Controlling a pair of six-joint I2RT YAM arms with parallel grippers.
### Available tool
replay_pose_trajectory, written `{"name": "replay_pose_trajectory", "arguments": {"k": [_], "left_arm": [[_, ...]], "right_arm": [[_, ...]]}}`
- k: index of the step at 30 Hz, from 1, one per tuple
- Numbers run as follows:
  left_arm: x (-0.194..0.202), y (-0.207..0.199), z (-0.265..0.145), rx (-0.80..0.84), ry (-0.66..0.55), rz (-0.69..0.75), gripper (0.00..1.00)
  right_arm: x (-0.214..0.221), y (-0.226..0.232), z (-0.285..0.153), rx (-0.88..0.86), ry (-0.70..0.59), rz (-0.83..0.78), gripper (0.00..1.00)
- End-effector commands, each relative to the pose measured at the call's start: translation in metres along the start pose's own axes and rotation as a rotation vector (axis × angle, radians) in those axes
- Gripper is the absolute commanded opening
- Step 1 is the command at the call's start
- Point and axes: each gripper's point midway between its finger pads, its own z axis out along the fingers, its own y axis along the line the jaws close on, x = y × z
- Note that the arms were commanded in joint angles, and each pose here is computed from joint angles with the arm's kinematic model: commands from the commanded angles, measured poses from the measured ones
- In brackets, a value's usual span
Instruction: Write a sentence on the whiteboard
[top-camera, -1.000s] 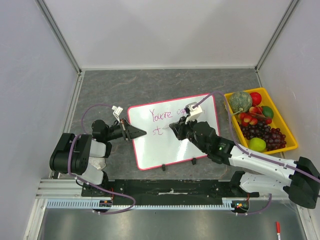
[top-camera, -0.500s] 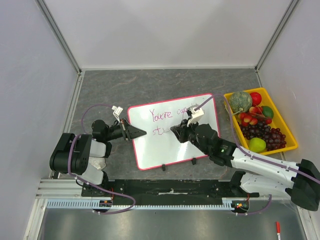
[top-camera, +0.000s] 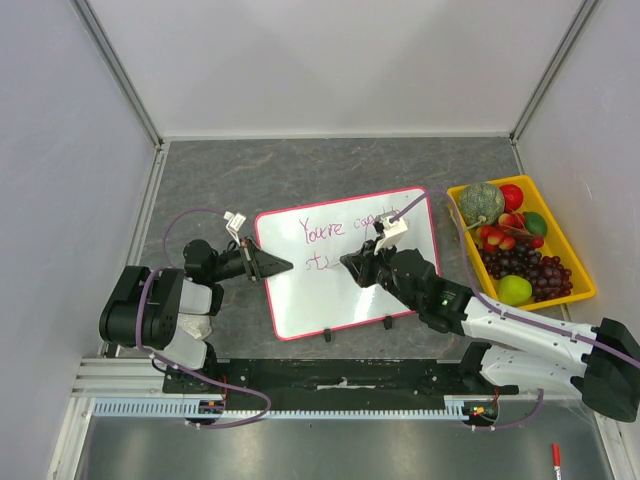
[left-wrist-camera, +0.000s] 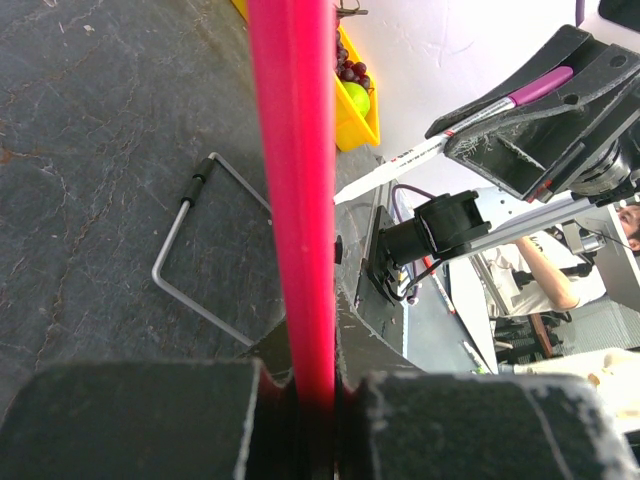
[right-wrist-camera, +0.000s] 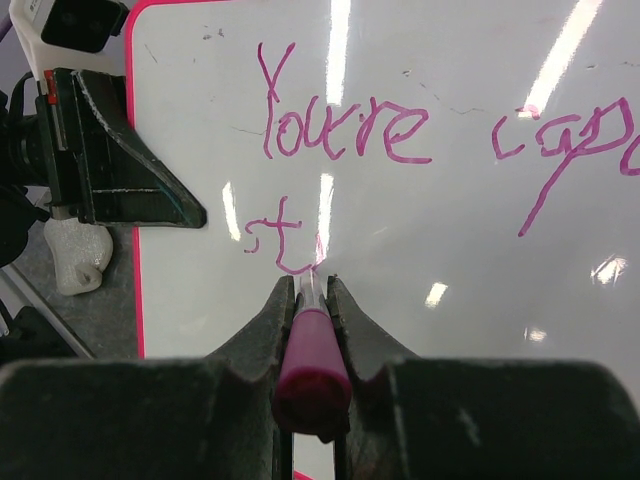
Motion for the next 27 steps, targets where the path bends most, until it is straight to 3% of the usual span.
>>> {"name": "replay_pose_trajectory", "arguments": {"k": [1,19,27], "left_arm": [[0.005,0.003,-0.001,0.006,0.010,0.063,0.02],[0.005,0.003,-0.001,0.006,0.010,0.061,0.02],[0.005,0.003,-0.001,0.006,0.010,0.061,0.02]], "right_arm": [[-0.007,-0.013,0.005,0.078,-0.015,-0.035,0.00],[-0.033,-0.021,0.010,0.137,-0.054,-0.060,0.00],[-0.022,-0.025,0.008,0.134,-0.022,-0.065,0.00]]}}
